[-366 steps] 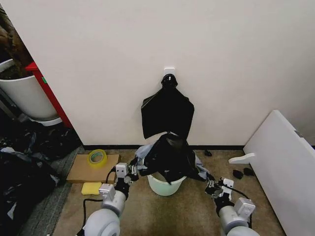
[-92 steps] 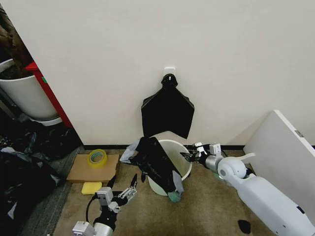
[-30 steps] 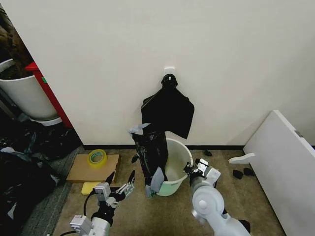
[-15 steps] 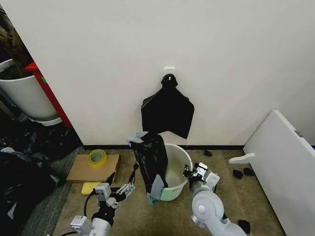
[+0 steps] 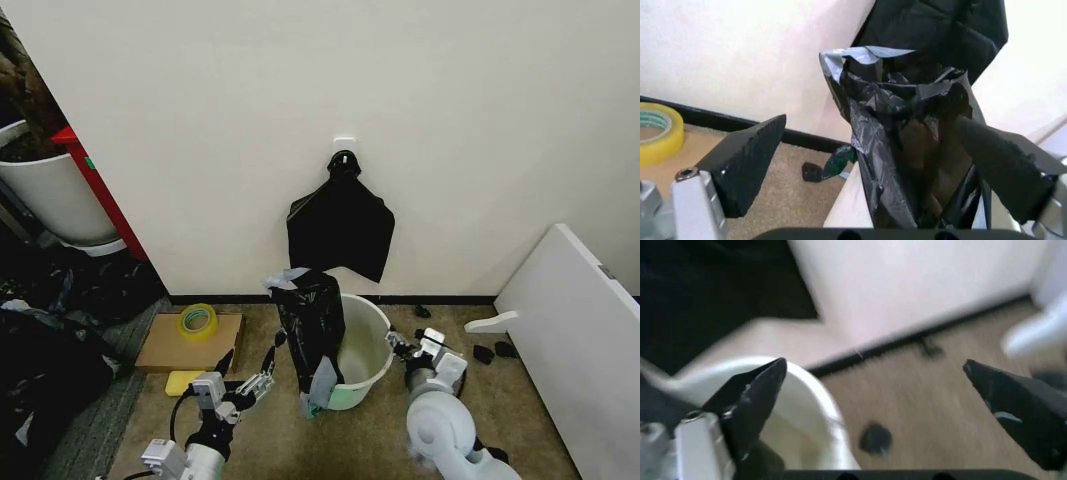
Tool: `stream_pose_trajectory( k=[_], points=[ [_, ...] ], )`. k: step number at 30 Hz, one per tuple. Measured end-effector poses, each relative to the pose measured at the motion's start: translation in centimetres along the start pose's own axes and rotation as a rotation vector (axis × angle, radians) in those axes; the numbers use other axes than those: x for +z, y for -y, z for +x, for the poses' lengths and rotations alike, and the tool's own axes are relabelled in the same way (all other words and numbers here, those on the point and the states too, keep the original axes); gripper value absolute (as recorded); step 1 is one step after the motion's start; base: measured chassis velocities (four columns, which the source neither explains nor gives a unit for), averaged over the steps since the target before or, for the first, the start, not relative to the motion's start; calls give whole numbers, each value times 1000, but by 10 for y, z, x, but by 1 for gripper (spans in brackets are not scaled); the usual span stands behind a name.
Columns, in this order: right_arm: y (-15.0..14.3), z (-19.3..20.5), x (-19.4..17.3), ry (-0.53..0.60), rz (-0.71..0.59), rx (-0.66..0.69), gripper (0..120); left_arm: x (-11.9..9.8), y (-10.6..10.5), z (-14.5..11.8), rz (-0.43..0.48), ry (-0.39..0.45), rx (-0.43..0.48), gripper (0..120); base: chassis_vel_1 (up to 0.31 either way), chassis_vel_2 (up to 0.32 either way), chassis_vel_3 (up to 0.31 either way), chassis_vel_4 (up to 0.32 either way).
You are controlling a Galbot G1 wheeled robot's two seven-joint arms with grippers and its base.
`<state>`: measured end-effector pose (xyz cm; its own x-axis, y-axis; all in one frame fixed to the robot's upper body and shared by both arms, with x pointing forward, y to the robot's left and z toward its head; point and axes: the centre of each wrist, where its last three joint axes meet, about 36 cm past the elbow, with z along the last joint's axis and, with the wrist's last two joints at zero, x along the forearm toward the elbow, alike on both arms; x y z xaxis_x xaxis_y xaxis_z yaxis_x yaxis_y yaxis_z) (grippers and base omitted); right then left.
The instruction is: Place the garbage bag over the trash bin.
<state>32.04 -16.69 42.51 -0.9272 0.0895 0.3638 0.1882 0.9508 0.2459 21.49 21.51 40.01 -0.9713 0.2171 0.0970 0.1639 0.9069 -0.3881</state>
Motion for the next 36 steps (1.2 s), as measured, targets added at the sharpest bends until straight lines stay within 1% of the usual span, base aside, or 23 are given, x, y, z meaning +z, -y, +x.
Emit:
stream_pose_trajectory(
  k=[3,4,5,6,11,16,17,18,19,20,21,22,23,24,25,27,28,29,30,31,32,35,36],
  points=[
    [0,32,-23,78,66,-216,100,-1,0,-1,-7,-1,3,99,0,0,0,0],
    [0,32,-23,78,66,-216,100,-1,0,-1,-7,-1,3,99,0,0,0,0],
    [-1,37,-27,81,72,-247,100,-1,-1,-2,-7,-1,3,99,0,0,0,0],
    [-5,52,-40,54,81,-363,100,-1,0,-1,-7,-4,2,99,0,0,0,0],
    [-10,60,-50,-4,81,-449,100,0,0,-1,-9,-7,2,99,0,0,0,0],
    [-13,61,-53,-29,80,-475,100,1,0,-1,-11,-8,1,99,0,0,0,0],
    [-18,58,-60,-89,74,-526,91,1,0,-1,-14,-10,0,99,0,0,0,0],
    [-18,58,-60,-89,74,-526,91,1,0,-1,-14,-10,0,99,0,0,0,0],
    [-21,56,-63,-113,72,-547,84,1,0,-1,-15,-11,0,99,0,0,0,0],
    [-23,52,-64,-134,70,-568,82,1,0,-1,-16,-12,-1,99,0,0,0,0],
    [-25,47,-65,-149,68,-584,77,1,0,-1,-16,-13,-1,99,0,0,0,0],
    [-25,47,-65,-149,68,-584,77,1,0,-1,-16,-13,-1,99,0,0,0,0],
    [-29,39,-63,-171,66,-598,71,1,-1,-1,-17,-14,-1,99,0,0,0,0],
    [-31,34,-59,-186,72,-599,66,2,-1,-2,-18,-16,-2,99,0,0,0,0],
    [-31,34,-59,-186,72,-599,66,2,-1,-2,-18,-16,-2,99,0,0,0,0],
    [-37,16,-36,-208,112,-551,57,3,-1,-5,-20,-17,-2,99,0,0,0,0],
    [-39,12,-31,-210,119,-538,54,2,-1,-7,-20,-14,-1,99,0,0,0,0],
    [-39,12,-31,-210,119,-538,54,2,-1,-7,-20,-14,-1,99,0,0,0,0],
    [-41,9,-27,-214,126,-524,48,1,0,-12,-22,-12,2,99,0,0,0,0],
    [-43,8,-26,-215,129,-519,44,-1,0,-15,-25,-9,5,99,0,0,0,0],
    [-43,8,-26,-215,129,-519,44,-1,0,-15,-25,-9,5,99,0,0,0,0],
    [-44,4,-25,-228,121,-504,27,-8,2,-25,-51,-13,25,99,0,0,0,0],
    [-44,4,-25,-228,121,-504,27,-8,2,-25,-51,-13,25,99,0,0,0,0]
  ],
)
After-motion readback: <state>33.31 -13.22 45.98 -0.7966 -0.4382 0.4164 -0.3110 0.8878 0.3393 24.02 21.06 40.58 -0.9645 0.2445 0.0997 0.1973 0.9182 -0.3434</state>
